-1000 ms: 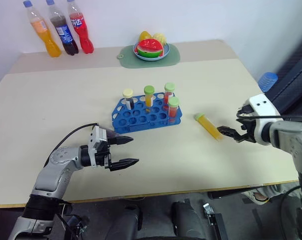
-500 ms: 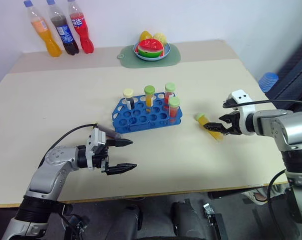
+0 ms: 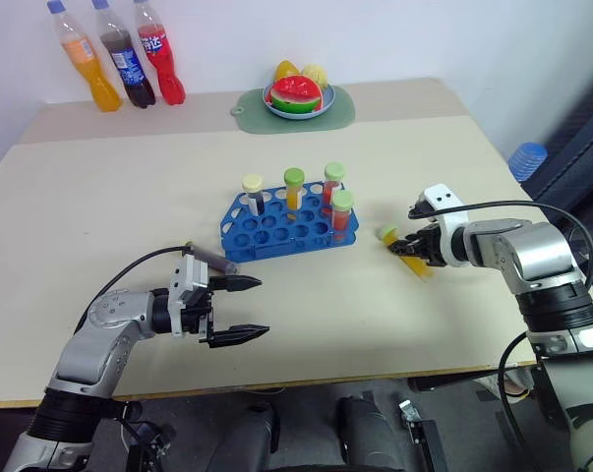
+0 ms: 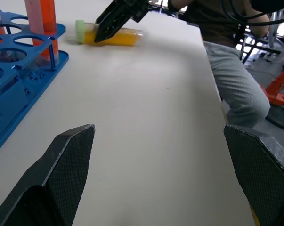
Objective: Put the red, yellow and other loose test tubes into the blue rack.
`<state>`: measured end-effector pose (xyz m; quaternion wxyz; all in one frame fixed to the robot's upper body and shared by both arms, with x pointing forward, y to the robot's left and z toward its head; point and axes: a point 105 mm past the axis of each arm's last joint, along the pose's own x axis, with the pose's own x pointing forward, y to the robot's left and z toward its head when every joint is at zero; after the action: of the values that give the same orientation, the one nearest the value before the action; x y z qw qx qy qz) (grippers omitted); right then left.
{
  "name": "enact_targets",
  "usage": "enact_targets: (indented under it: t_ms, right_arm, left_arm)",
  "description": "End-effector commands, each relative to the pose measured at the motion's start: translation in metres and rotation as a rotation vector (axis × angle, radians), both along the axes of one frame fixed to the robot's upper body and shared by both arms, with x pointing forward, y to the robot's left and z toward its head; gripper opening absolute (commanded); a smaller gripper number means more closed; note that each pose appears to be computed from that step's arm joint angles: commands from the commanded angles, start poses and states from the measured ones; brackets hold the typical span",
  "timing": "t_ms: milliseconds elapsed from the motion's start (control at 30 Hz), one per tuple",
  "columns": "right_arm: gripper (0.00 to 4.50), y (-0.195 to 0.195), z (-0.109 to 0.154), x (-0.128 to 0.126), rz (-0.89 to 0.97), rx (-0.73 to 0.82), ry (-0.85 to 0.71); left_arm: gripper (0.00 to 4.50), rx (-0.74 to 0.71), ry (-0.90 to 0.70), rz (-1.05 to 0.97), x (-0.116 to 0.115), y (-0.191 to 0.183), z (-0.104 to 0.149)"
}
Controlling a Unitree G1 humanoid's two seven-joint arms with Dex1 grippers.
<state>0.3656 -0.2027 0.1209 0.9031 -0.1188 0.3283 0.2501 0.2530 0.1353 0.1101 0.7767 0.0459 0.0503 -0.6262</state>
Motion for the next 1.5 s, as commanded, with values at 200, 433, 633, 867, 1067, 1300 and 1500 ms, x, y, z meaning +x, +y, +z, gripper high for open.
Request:
enact_targets:
  t_ms: [200, 433, 633, 867, 1067, 1300, 1500]
  right_arm:
    - [0.81, -0.006, 0.03, -0.038, 0.221, -0.082, -0.357]
    - [0.81, 0.039, 0.071, -0.066, 0.295, 0.183, -0.717]
    - [0.81, 0.102, 0.096, -0.056, 0.269, 0.502, -0.926]
    - [0.81, 0.149, 0.084, -0.047, 0.235, 0.622, -0.994]
    - [0.81, 0.171, 0.071, -0.044, 0.237, 0.644, -1.001]
    - [0.81, 0.183, 0.066, -0.034, 0.239, 0.661, -1.017]
    - [0.81, 0.19, 0.071, -0.026, 0.239, 0.673, -1.042]
  left_arm:
    - [4.5, -0.007, -0.05, 0.038, 0.003, 0.006, 0.007]
    - [4.5, -0.024, -0.057, 0.065, 0.01, 0.009, 0.007]
    - [4.5, -0.047, -0.06, 0.087, 0.016, 0.009, 0.01]
    - [4.5, -0.062, -0.063, 0.119, 0.017, 0.012, 0.014]
    - [4.5, -0.083, -0.057, 0.149, 0.016, 0.013, 0.015]
    - [4.5, -0.09, -0.048, 0.16, 0.013, 0.011, 0.013]
    - [4.5, -0.098, -0.047, 0.172, 0.012, 0.01, 0.013]
